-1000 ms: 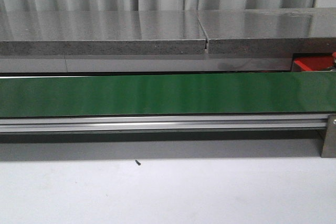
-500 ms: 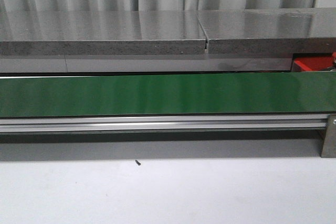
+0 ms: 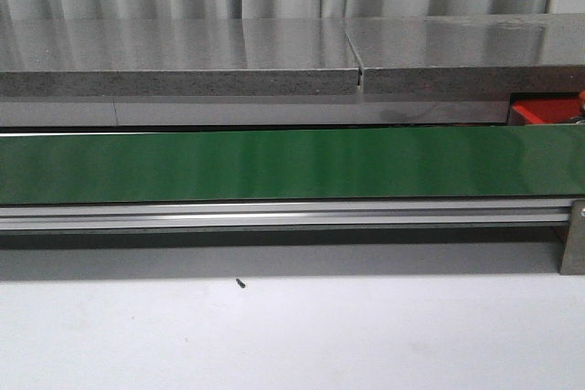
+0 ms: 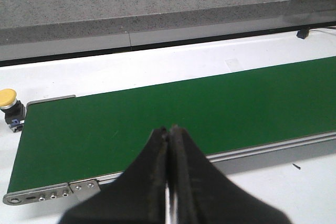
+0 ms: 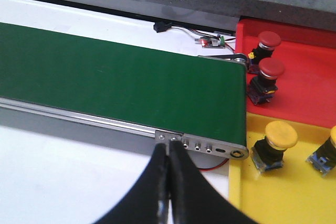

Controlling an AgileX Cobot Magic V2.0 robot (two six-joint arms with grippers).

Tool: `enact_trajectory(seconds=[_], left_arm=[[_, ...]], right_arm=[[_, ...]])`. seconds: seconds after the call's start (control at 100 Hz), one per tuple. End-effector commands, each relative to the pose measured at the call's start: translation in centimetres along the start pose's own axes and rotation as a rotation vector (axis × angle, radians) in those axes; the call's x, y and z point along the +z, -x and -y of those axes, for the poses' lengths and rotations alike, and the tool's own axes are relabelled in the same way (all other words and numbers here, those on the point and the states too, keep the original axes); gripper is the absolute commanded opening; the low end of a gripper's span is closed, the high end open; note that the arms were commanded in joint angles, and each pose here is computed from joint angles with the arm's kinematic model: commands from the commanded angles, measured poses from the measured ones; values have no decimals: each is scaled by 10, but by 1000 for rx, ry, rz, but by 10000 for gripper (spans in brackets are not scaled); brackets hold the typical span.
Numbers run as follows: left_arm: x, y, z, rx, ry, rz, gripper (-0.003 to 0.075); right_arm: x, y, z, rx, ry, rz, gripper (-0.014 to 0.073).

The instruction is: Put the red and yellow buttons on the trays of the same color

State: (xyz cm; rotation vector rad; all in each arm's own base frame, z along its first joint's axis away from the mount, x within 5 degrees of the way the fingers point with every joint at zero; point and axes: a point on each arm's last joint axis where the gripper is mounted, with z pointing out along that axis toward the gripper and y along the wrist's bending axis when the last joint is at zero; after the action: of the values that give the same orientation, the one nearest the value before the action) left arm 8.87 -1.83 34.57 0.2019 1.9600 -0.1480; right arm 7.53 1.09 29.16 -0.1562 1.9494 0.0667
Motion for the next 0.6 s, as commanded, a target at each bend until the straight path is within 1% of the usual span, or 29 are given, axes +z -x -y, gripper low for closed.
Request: enact_trajectory(seconds=[0.0, 0.08, 0.13, 0.33, 0.43, 0.54, 0.59], left_arm=[[-1, 16, -2, -8, 15, 99, -19], [5, 18, -3, -36, 19, 87, -19], [11, 20, -5, -80, 24, 66, -19], [47, 33, -19, -147, 66, -41, -19], [64, 40, -33, -205, 113, -82, -19], [81, 44, -56, -271, 190, -140, -17], [87, 45, -67, -296, 223, -165, -4]], right_arm=[[-3, 13, 1, -1, -7, 81, -115], [-3, 13, 1, -1, -7, 81, -115], [-3, 13, 1, -1, -7, 81, -115], [-3, 13, 1, -1, -7, 81, -115], [-3, 13, 1, -1, -7, 81, -115], [-3, 13, 1, -1, -7, 81, -115], [-3, 13, 1, -1, -7, 81, -115]])
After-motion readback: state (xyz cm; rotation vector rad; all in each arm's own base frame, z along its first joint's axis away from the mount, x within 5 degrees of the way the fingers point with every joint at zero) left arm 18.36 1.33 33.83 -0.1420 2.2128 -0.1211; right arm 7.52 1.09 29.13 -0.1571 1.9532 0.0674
